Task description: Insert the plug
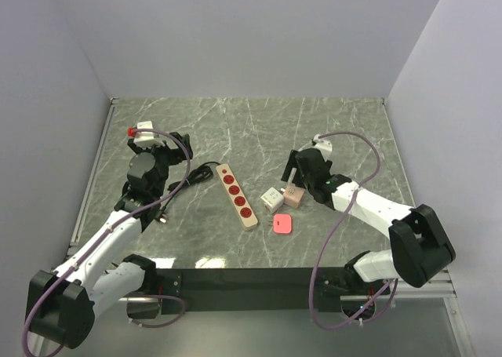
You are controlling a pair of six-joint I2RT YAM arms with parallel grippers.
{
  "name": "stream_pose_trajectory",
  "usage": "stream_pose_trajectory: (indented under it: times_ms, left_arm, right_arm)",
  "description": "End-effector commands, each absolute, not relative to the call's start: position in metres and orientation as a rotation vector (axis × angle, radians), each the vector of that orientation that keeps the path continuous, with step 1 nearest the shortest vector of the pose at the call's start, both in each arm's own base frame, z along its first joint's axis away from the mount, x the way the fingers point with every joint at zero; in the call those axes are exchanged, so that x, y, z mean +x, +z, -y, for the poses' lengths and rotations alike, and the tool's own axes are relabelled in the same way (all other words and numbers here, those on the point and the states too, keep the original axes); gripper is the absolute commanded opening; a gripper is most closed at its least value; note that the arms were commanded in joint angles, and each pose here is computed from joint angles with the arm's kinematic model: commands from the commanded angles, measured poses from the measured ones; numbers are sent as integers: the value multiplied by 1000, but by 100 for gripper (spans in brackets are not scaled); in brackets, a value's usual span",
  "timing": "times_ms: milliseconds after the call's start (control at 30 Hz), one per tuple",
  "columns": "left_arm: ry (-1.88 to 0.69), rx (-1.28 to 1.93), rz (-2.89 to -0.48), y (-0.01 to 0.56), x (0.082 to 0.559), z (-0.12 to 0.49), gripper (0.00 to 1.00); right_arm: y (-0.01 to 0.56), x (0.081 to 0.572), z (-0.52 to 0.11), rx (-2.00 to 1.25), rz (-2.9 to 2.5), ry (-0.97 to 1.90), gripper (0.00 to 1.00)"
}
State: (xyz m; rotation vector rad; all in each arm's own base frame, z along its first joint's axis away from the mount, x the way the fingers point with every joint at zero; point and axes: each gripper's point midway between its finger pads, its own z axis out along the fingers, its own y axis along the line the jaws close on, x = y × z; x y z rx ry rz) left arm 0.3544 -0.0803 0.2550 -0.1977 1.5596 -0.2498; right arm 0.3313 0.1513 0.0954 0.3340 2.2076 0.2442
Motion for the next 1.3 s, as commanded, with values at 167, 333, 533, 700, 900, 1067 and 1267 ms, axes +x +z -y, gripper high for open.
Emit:
stream_pose_trajectory:
  times_ms: [167,333,533,700,900,1067,1267]
  left_arm:
    - [-260,-163,-1534,268,358,86,99]
    - [-253,-165,-1545,266,359,86,99]
    - [-257,-154,-1547,264,358,87,100]
    - [-269,-136,-1550,264,358,90,99]
    - [-281,-121,-1549,264,358,93,99]
    - [-314,-89,-1545,266,356,100,99]
    - [-477,72,-1545,271,348,136,99]
  right_arm:
    - [86,307,-160,369,-2320,233,92]
    - [79,300,-158,373,-2357,194,92]
    - [69,301,-164,368,-2377,209,91]
    - [60,305,-164,363,-2381,181,84]
    - [53,310,-172,329,-2391,211,60]
    - [70,323,-173,263,-2342,192,29]
    - [139,347,-184,54,-2110,267,13]
